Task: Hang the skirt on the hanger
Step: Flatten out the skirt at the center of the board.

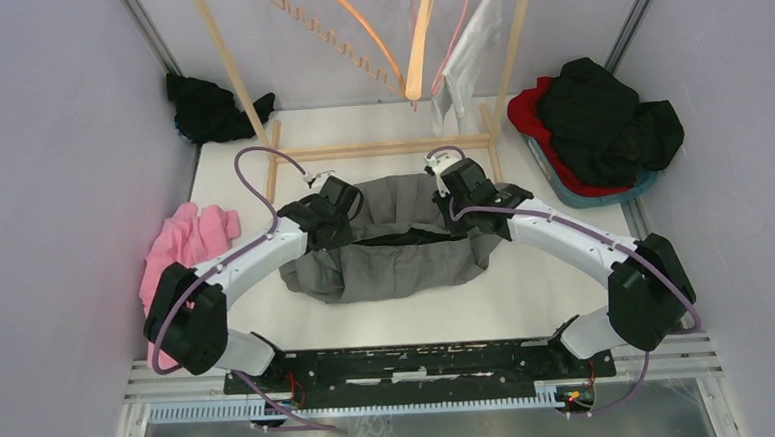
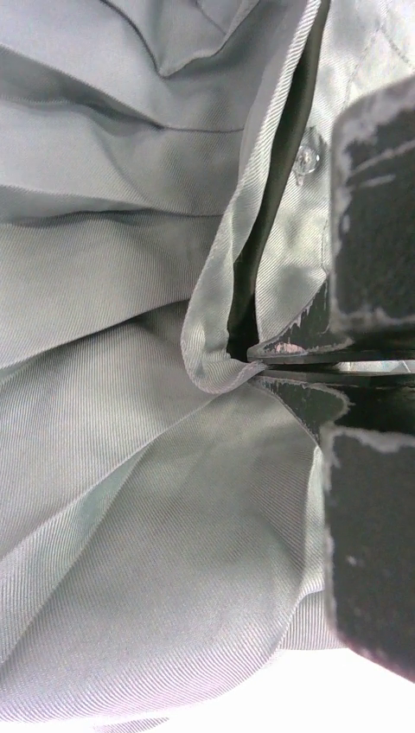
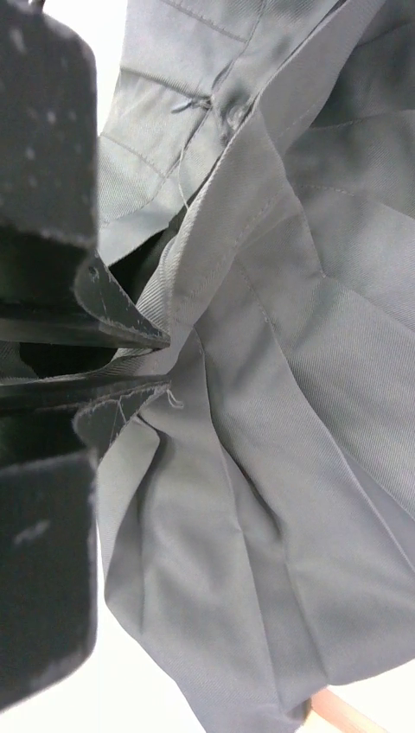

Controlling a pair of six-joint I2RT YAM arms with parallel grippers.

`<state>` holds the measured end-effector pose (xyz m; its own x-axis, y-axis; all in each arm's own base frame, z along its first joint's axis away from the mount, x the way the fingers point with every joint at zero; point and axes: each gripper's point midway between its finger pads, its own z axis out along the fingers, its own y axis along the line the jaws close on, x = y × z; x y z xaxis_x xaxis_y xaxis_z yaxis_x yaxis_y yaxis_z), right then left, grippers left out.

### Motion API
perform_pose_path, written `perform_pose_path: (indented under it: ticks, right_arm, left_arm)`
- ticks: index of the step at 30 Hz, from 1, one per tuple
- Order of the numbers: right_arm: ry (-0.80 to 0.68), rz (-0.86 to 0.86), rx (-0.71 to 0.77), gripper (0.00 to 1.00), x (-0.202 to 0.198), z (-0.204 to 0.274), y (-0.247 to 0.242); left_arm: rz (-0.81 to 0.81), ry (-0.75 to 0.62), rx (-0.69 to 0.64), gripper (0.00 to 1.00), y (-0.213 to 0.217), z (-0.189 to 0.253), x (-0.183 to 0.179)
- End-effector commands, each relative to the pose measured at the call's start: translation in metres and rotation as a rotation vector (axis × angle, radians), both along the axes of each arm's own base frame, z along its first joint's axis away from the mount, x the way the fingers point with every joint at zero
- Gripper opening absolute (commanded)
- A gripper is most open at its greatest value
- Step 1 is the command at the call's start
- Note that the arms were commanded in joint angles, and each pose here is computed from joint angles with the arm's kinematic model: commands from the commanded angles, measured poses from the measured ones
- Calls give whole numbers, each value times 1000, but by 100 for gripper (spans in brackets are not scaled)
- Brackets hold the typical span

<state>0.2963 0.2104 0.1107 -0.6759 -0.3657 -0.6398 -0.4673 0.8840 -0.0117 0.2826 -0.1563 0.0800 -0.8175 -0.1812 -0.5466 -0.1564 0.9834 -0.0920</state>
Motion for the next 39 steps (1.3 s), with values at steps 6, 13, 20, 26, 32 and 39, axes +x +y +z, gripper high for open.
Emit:
perform_pose_path:
  ticks: [6,13,20,26,32,39]
  right_arm:
    - [-126,-42,56,1,30,47,12]
    - [-250,-165,117,1,77,94,4]
    - [-397,-193,230,1,106,172,6]
    - [-446,-108,303,1,74,208,3]
    - [-275,-7,258,1,19,139,4]
    - [-21,-4,142,1,-49,20,-10]
  left_arm:
    - [-55,-198,-123,3,-12,77,20]
    - [-52,-328,-264,3,-4,127,74]
    - [-138,-598,-387,3,-18,245,104]
    - [-161,-720,-469,3,-3,275,48]
    - [-65,-483,-460,3,19,157,-8]
    - [-16,-167,-484,6,15,33,-66]
